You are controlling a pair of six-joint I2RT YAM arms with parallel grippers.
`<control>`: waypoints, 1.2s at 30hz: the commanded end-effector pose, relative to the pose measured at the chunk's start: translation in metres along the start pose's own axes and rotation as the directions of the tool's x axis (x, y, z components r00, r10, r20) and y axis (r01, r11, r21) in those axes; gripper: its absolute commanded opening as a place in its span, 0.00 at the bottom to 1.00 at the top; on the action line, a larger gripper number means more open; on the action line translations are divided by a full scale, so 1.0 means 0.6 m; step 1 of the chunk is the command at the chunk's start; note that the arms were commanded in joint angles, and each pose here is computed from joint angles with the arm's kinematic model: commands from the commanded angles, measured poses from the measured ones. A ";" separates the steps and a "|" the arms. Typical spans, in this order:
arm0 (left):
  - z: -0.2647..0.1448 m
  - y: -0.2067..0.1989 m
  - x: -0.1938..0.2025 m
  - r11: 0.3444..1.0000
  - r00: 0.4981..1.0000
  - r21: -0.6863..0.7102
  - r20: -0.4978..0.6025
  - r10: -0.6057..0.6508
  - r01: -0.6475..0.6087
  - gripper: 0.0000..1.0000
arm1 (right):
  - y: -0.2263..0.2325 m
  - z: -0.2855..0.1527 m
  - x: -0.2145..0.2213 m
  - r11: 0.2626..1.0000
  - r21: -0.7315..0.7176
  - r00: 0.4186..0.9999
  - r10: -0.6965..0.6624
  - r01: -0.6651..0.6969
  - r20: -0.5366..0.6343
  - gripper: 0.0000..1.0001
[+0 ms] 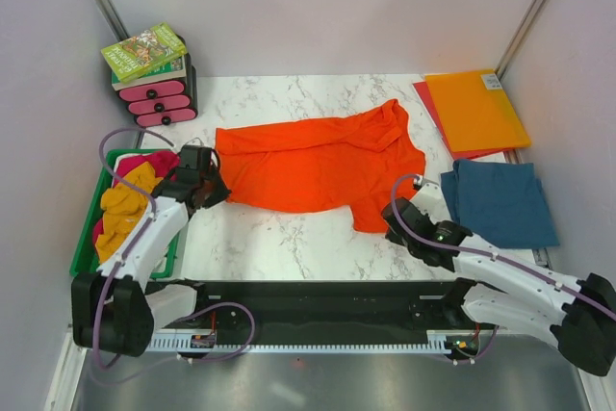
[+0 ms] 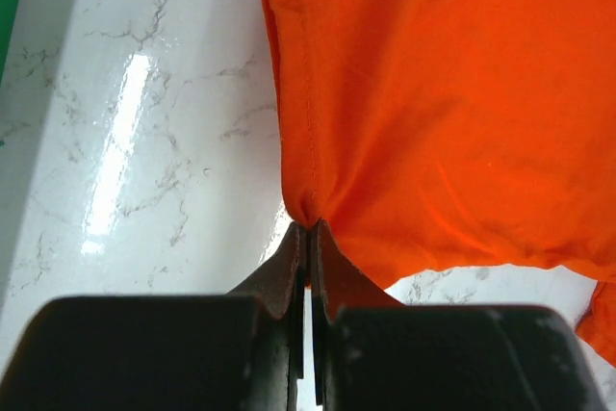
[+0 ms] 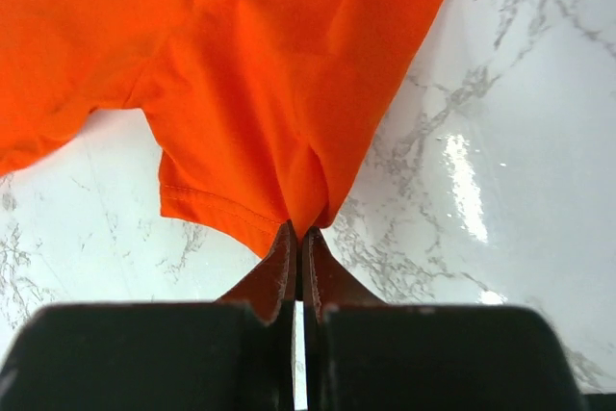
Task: Fold and stack the t-shirts
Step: Fold the tshirt
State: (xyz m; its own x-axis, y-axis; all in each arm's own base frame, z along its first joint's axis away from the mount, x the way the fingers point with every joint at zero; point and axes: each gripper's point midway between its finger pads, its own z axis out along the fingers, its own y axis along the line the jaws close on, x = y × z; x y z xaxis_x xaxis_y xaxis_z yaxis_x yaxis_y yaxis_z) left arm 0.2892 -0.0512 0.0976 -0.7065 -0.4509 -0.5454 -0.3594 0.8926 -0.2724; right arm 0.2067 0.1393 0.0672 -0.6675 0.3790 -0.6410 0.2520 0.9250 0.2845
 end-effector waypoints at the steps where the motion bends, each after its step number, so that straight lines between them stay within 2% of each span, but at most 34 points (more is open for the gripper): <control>1: -0.033 0.004 0.021 0.999 0.999 0.036 0.008 -0.036 0.036 0.02 | -0.027 -0.029 -0.025 0.998 0.052 0.998 -0.042 0.040 0.054 0.00; 10: -0.079 0.036 0.017 0.999 0.997 -0.017 0.071 -0.031 0.032 0.02 | -0.021 -0.082 -0.045 0.997 -0.021 0.991 -0.065 0.068 0.118 0.00; 15: -0.066 0.026 0.013 1.000 0.999 -0.022 0.033 -0.019 0.020 0.02 | 0.005 -0.110 -0.044 0.990 -0.077 0.985 -0.103 0.115 0.137 0.00; 25: -0.033 -0.028 -0.019 0.998 0.998 0.040 -0.037 0.046 -0.045 0.02 | 0.050 -0.138 -0.051 0.982 -0.053 0.958 -0.163 0.180 0.236 0.00; 31: -0.064 -0.015 -0.026 0.999 0.999 0.039 0.038 0.022 -0.024 0.02 | 0.045 -0.164 -0.089 0.987 -0.046 0.941 -0.132 0.154 0.312 0.00; 36: -0.058 -0.006 -0.029 1.000 0.999 0.000 0.044 0.021 -0.021 0.02 | 0.028 -0.184 -0.153 0.988 0.030 0.899 -0.150 0.151 0.412 0.00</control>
State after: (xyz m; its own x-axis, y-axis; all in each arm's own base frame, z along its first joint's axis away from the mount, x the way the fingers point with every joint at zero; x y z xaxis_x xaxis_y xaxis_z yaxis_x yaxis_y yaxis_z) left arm 0.2767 -0.0525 0.1322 -0.6987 -0.4448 -0.5603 -0.3376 0.8955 -0.2900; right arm 0.1781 0.1415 0.1712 -0.4720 0.2114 -0.8559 0.0979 0.9774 0.1874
